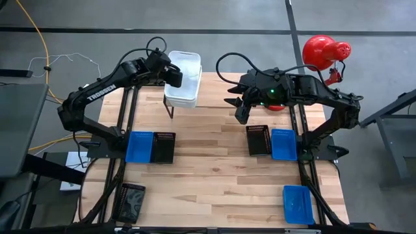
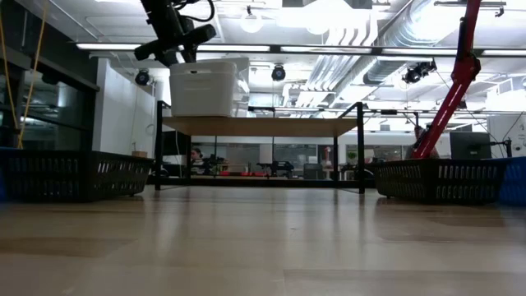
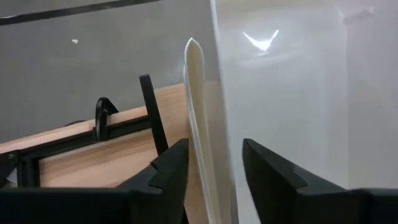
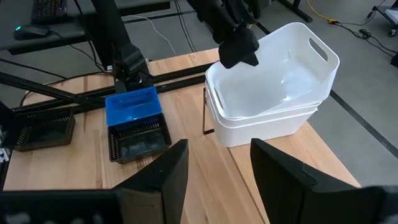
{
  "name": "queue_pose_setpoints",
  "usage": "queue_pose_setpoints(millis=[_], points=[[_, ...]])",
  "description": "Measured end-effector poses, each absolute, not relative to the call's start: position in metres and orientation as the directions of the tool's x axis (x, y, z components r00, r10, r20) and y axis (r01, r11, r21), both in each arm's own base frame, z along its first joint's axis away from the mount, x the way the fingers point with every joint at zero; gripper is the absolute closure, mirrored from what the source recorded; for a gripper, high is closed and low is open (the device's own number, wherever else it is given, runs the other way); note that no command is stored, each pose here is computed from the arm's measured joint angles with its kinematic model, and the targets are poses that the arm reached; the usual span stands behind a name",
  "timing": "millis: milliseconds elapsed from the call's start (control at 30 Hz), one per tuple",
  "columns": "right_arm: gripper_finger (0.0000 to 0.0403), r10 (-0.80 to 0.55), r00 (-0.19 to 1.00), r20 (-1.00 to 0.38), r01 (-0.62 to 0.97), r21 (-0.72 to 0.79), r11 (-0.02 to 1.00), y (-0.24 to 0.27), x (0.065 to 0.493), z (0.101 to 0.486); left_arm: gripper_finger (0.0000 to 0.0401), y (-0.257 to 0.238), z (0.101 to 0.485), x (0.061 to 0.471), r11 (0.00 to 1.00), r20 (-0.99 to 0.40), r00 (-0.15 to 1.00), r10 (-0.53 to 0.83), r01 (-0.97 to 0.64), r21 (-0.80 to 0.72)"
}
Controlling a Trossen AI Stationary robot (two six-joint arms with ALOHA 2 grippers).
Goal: Stack baskets on shelf by color
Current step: Stack the white bin on top of the white bins on the shelf
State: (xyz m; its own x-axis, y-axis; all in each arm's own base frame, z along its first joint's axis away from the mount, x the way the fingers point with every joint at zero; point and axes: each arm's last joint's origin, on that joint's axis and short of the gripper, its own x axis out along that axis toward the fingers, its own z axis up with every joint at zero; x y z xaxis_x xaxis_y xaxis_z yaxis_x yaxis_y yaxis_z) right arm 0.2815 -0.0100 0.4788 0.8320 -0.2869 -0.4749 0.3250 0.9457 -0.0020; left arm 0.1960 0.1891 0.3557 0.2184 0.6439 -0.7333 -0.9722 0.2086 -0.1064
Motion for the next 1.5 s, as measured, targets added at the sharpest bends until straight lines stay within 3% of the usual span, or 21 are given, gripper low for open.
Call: queue_pose_setpoints(millis=[200, 267, 633, 1033, 1500], points=[[0.0242, -0.287, 0.832, -0.475, 0.325, -0.002, 0.946, -0.010, 0.281, 0.479, 0.0375, 0.187, 0.359, 0.193, 0.231, -0.724, 0.227, 0.651, -0.968, -0.096], [0.0242, -0.287, 0.832, -0.475, 0.325, -0.002, 0.946, -0.010, 0.281, 0.479, 0.0393, 0.186, 0.362, 0.192, 0.235, -0.715, 0.233, 0.659, -0.967, -0.099], [0.0242, -0.287, 0.832, -0.474, 0.321, -0.009, 0.947, -0.010, 0.281, 0.479, 0.0399, 0.188, 0.398, 0.181, 0.236, -0.631, 0.286, 0.721, -0.958, -0.164], [0.0242, -0.287, 0.832, -0.474, 0.321, -0.009, 0.947, -0.010, 0.281, 0.479, 0.0401, 0.181, 0.432, 0.168, 0.343, -0.626, 0.405, 0.666, -0.912, -0.225], [0.0242, -0.287, 0.832, -0.474, 0.322, -0.009, 0.947, -0.010, 0.281, 0.479, 0.0401, 0.172, 0.427, 0.160, 0.289, -0.726, 0.333, 0.602, -0.938, -0.190]])
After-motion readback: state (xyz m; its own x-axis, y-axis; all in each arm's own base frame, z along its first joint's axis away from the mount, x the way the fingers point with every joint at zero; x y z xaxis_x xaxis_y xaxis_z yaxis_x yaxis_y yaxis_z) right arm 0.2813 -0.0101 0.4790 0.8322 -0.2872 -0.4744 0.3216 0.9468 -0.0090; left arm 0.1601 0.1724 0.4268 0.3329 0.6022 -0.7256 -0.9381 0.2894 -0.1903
